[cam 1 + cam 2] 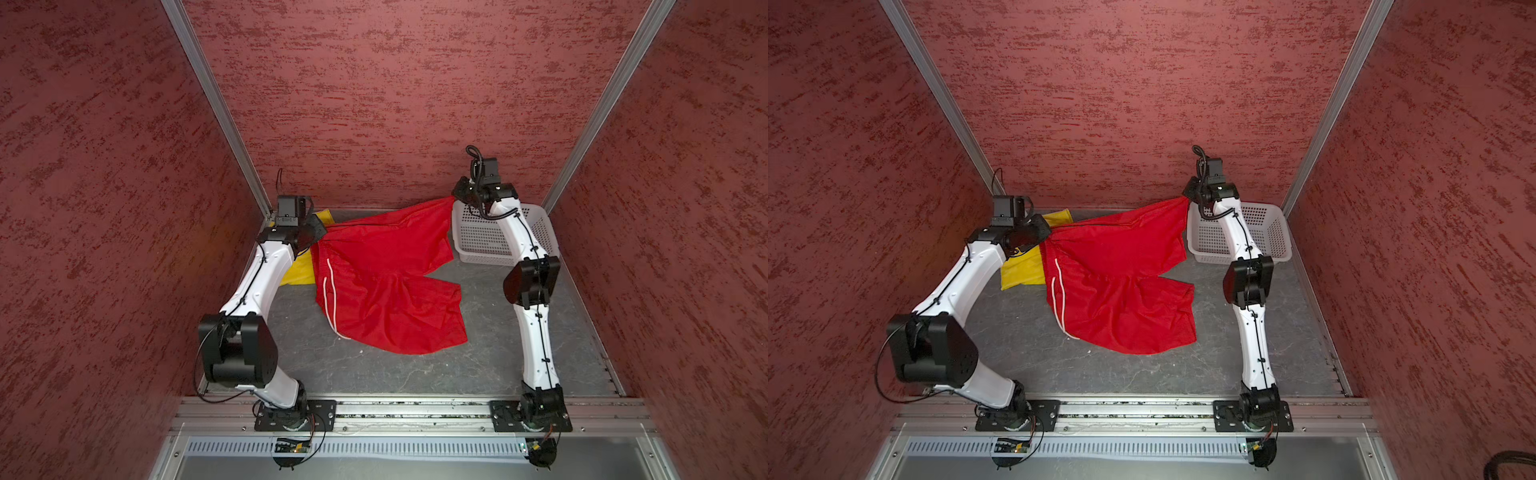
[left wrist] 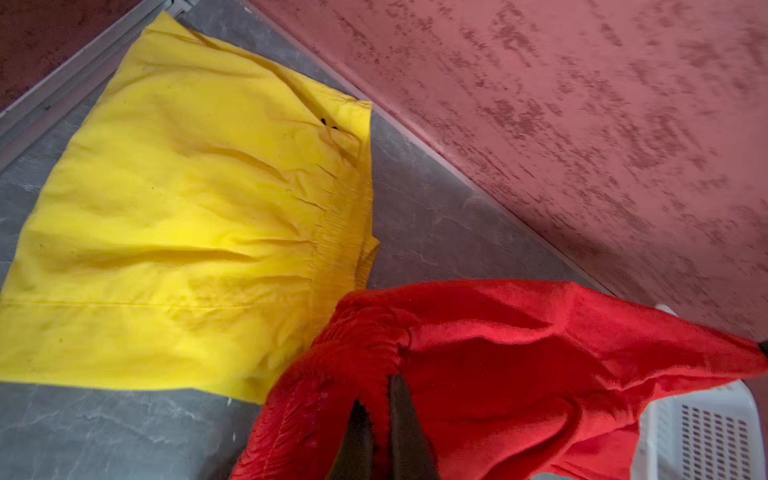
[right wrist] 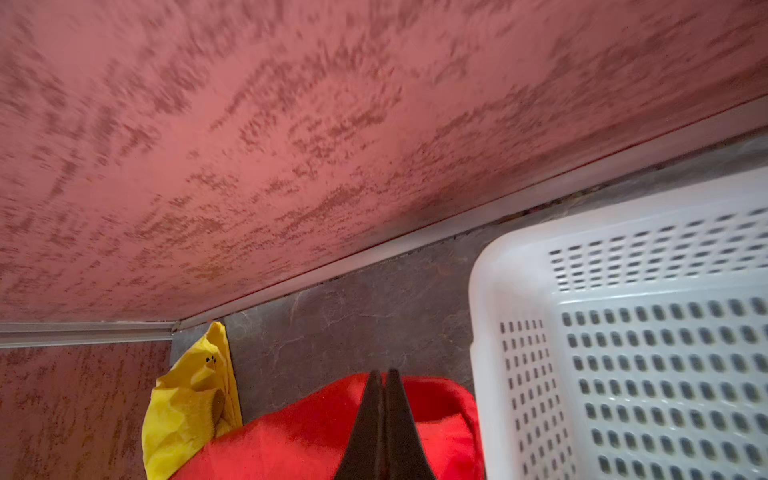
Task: Fold and stack the shorts
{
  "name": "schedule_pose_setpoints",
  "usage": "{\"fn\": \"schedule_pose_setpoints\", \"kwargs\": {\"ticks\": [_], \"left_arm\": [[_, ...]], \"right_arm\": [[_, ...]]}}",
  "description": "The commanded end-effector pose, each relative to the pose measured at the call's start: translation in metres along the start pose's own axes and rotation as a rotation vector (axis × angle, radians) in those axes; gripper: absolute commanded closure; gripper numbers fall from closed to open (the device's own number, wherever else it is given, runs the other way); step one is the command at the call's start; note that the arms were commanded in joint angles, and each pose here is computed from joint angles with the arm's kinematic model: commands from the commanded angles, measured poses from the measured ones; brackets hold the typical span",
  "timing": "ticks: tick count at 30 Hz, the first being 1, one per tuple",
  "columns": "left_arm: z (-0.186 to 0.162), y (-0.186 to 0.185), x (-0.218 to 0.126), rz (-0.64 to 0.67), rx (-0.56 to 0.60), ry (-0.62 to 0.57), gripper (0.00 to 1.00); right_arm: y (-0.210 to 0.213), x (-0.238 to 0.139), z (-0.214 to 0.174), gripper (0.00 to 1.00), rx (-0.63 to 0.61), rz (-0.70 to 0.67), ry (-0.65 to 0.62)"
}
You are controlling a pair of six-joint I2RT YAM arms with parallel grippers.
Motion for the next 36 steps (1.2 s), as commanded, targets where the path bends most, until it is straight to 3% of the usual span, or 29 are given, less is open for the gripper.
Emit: {"fn": "schedule_pose_setpoints", "kwargs": {"ticks": [1, 4, 5, 8, 10, 12, 13, 18, 23, 27, 32, 36], "left_arm": [[0.021, 0.012, 0.024, -0.025, -0.078, -0.033, 1.00], [0.021, 0.018, 0.045, -0.019, -0.100, -0.018, 1.00], [0.021, 0.019, 0.049, -0.014, -0.103, -0.016, 1.00], [0.025, 0.019, 0.060, -0.006, -0.117, -0.013, 0.94], [0.031, 0.017, 0.063, -0.003, -0.120, -0.017, 0.70], [0.039, 0.018, 0.062, 0.011, -0.126, -0.021, 0.43], [0.044, 0.019, 0.059, 0.020, -0.130, -0.028, 0.40], [0.070, 0.033, 0.022, 0.075, -0.189, -0.118, 0.39], [0.055, 0.026, -0.024, 0.025, -0.190, -0.155, 0.40], [0.001, 0.007, -0.043, -0.032, -0.109, -0.077, 0.43], [-0.078, 0.001, -0.061, -0.031, 0.040, 0.051, 0.48], [-0.138, 0.007, -0.062, -0.025, 0.084, 0.152, 0.56]], "right_arm": [[0.028, -0.011, 0.029, 1.00, -0.010, 0.111, -0.130], [0.034, 0.003, 0.017, 1.00, -0.040, 0.122, -0.126], [0.033, 0.006, 0.015, 0.95, -0.046, 0.119, -0.127], [0.029, 0.013, 0.014, 0.64, -0.056, 0.101, -0.147], [0.029, 0.011, 0.016, 0.49, -0.065, 0.096, -0.156], [0.034, 0.006, 0.018, 0.46, -0.083, 0.106, -0.166], [0.038, 0.001, 0.020, 0.46, -0.096, 0.113, -0.171], [0.056, -0.036, 0.018, 0.50, -0.201, 0.066, -0.164], [0.076, -0.073, -0.045, 0.55, -0.373, -0.021, -0.061], [0.078, -0.108, -0.118, 0.52, -0.477, -0.045, -0.039], [0.039, -0.148, -0.205, 0.47, -0.453, -0.058, 0.069], [-0.008, -0.161, -0.274, 0.46, -0.407, -0.096, 0.245]]}}
Point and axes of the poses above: each gripper's point midway between its finger pads, its own x axis out along the fingers, its own y axis along the line the jaws close on, z = x × y, the point moved 4 cm from there along -x, back along the fingers, and after that the axes turned 1 degree about x, right-handed, at the moved point
